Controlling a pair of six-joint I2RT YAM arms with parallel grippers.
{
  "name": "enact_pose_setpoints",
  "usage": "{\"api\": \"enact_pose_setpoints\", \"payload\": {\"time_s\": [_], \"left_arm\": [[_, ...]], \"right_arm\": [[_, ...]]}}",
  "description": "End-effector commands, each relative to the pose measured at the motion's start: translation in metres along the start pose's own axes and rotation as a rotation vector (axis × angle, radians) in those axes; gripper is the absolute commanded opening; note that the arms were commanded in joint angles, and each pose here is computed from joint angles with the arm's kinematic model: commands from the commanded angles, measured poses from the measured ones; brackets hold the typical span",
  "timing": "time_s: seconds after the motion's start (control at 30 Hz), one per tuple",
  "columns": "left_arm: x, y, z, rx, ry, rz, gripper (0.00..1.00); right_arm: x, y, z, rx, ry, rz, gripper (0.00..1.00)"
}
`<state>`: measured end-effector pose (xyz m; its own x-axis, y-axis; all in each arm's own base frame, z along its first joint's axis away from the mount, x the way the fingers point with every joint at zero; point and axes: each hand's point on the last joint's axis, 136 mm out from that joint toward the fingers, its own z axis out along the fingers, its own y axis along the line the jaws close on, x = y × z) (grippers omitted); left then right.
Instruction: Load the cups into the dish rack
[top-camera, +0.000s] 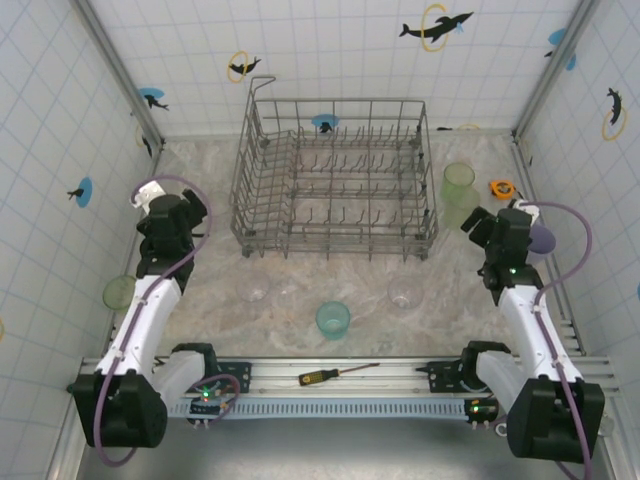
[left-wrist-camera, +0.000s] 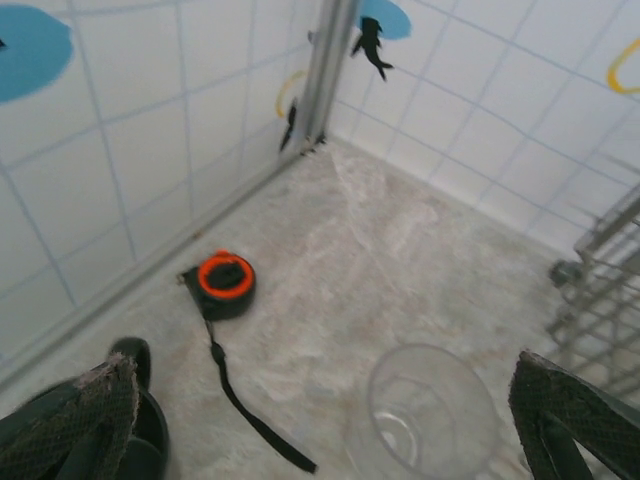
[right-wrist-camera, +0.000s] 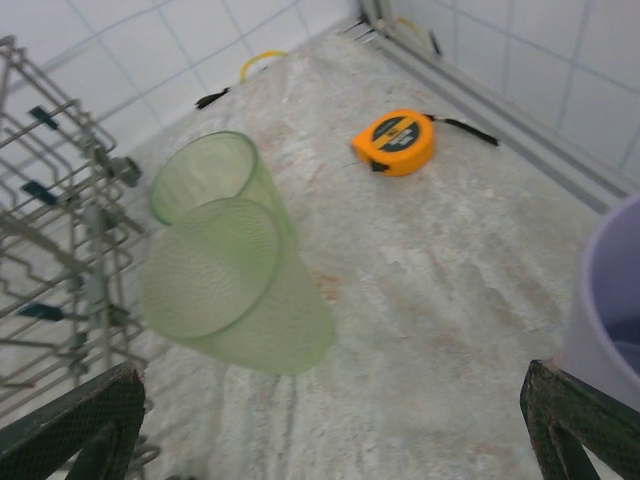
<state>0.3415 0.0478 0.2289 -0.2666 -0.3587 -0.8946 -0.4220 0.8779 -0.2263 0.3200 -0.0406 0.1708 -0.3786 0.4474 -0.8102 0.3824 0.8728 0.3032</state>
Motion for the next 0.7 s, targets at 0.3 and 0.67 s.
{"api": "enact_pose_setpoints", "payload": {"time_s": [0.3, 0.67], "left_arm": [[0.037, -0.021, -0.044, 0.184, 0.213, -0.023, 0.98], [0.044, -0.044, -0.074, 0.322, 0.346, -0.017, 0.98]], "right_arm": [[0.016, 0.045, -0.024, -0.122, 0.084, -0.077, 1.0], [0.009, 0.063, -0.041, -0.153, 0.134, -0.152, 1.0]]}}
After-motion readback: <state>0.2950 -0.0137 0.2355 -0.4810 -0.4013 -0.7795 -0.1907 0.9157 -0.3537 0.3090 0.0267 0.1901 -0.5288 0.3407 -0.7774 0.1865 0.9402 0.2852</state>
